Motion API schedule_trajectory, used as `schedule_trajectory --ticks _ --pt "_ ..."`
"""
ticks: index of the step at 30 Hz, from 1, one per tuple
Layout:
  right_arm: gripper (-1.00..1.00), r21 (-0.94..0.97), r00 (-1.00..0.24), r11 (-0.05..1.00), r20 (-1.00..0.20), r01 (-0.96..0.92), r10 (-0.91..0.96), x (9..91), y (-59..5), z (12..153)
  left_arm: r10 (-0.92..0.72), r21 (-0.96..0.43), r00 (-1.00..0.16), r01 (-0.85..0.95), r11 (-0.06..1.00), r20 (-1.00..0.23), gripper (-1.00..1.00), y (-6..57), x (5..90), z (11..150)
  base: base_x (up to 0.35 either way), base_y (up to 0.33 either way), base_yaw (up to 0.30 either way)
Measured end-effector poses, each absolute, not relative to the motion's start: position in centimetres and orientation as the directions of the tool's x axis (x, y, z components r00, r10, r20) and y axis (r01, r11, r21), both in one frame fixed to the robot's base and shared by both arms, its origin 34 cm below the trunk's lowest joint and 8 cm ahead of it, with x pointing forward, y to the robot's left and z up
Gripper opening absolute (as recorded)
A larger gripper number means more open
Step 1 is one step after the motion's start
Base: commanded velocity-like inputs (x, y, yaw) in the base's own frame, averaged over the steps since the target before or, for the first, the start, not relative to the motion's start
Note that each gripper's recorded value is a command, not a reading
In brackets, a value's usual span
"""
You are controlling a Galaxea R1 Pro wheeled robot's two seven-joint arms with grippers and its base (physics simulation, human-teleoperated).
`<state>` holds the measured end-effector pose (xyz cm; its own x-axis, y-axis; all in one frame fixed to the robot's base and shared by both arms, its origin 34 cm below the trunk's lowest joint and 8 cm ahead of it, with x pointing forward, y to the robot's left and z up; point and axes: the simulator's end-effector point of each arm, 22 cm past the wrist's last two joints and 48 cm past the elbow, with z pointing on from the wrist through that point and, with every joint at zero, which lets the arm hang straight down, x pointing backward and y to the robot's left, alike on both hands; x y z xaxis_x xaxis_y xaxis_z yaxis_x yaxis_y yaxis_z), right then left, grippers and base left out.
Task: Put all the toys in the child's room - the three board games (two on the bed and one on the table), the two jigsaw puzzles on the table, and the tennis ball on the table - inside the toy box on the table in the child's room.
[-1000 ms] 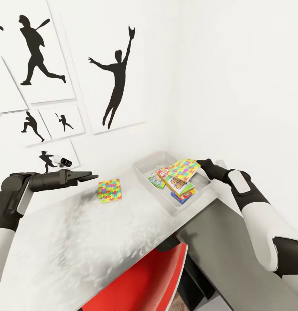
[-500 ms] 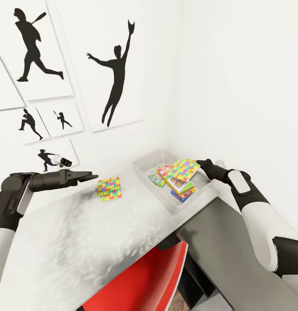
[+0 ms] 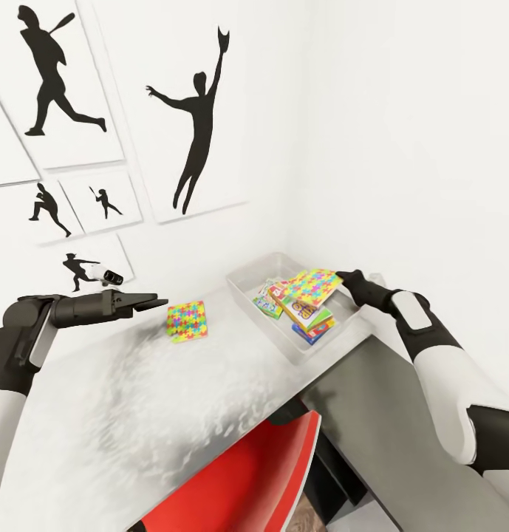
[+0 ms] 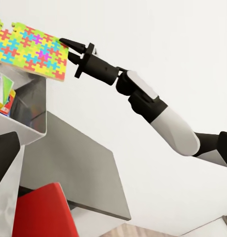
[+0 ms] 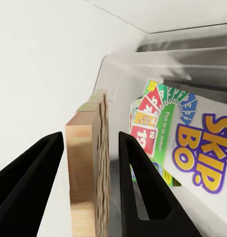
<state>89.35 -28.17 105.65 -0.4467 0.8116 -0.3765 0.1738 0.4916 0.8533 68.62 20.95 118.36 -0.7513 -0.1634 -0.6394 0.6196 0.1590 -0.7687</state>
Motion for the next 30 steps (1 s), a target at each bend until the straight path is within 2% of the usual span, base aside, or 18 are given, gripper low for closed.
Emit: schedule_trajectory --ticks 18,19,30 --pt "-1.0 0.858 -0.455 0.482 -0.363 0.178 0.814 89.22 -27.59 105.28 -0.164 -0.769 -0.752 0.619 0.159 -0.639 1.0 20.96 68.62 118.35 0.0 0.0 0.0" --pt "1.0 0.858 -0.455 0.482 -0.362 0.179 0.814 89.21 -27.57 105.22 -0.164 -0.769 -0.752 0.619 0.159 -0.639 1.0 20.95 68.62 118.36 0.0 0.0 0.0" --pt "1.0 0.857 -0.457 0.483 -0.362 0.181 0.813 89.17 -27.57 105.12 -0.163 -0.769 -0.752 0.619 0.158 -0.639 1.0 20.89 68.61 118.37 0.0 0.0 0.0"
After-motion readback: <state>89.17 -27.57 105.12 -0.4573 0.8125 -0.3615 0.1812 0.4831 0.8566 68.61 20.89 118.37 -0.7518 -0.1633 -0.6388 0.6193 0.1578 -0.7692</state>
